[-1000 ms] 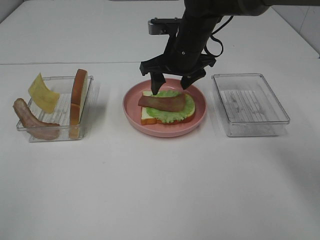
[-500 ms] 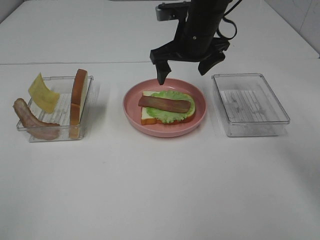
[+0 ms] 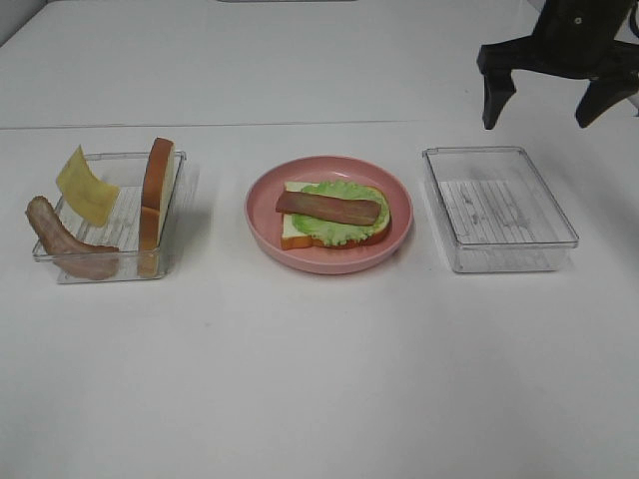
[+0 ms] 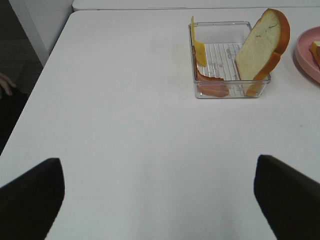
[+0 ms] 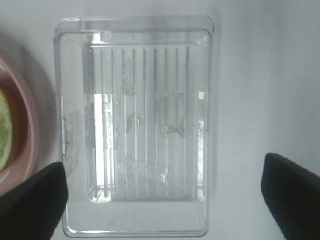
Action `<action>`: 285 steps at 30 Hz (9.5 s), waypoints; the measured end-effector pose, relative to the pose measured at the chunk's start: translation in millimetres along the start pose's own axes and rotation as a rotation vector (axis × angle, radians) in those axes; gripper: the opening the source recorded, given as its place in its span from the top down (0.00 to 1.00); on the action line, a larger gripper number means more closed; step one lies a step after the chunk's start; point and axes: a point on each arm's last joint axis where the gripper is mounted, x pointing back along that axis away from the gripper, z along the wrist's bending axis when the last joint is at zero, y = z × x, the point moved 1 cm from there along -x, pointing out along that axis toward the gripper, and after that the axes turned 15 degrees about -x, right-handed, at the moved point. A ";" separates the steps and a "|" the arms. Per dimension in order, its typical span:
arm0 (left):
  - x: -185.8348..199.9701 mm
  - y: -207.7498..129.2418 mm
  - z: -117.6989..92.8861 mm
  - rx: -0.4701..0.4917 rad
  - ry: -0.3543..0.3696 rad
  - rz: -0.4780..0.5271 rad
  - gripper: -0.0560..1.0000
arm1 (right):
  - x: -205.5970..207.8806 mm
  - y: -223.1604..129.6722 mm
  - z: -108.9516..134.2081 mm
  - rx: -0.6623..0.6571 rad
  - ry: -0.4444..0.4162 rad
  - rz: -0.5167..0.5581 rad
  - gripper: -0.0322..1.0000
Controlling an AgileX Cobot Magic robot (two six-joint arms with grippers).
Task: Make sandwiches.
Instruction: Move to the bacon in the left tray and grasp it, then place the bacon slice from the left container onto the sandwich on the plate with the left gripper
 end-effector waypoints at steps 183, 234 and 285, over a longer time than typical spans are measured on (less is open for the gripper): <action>-417.1 100.5 -52.0 -0.093 -0.275 0.915 0.45 | 107.2 -397.0 -142.5 0.007 0.237 -0.779 0.04; -341.1 201.9 -38.3 0.057 -0.383 0.634 0.95 | 107.2 -397.0 -142.5 0.007 0.237 -0.779 0.04; -358.9 234.7 -292.0 0.067 -1.000 0.268 0.95 | 107.2 -397.0 -142.4 0.007 0.238 -0.779 0.04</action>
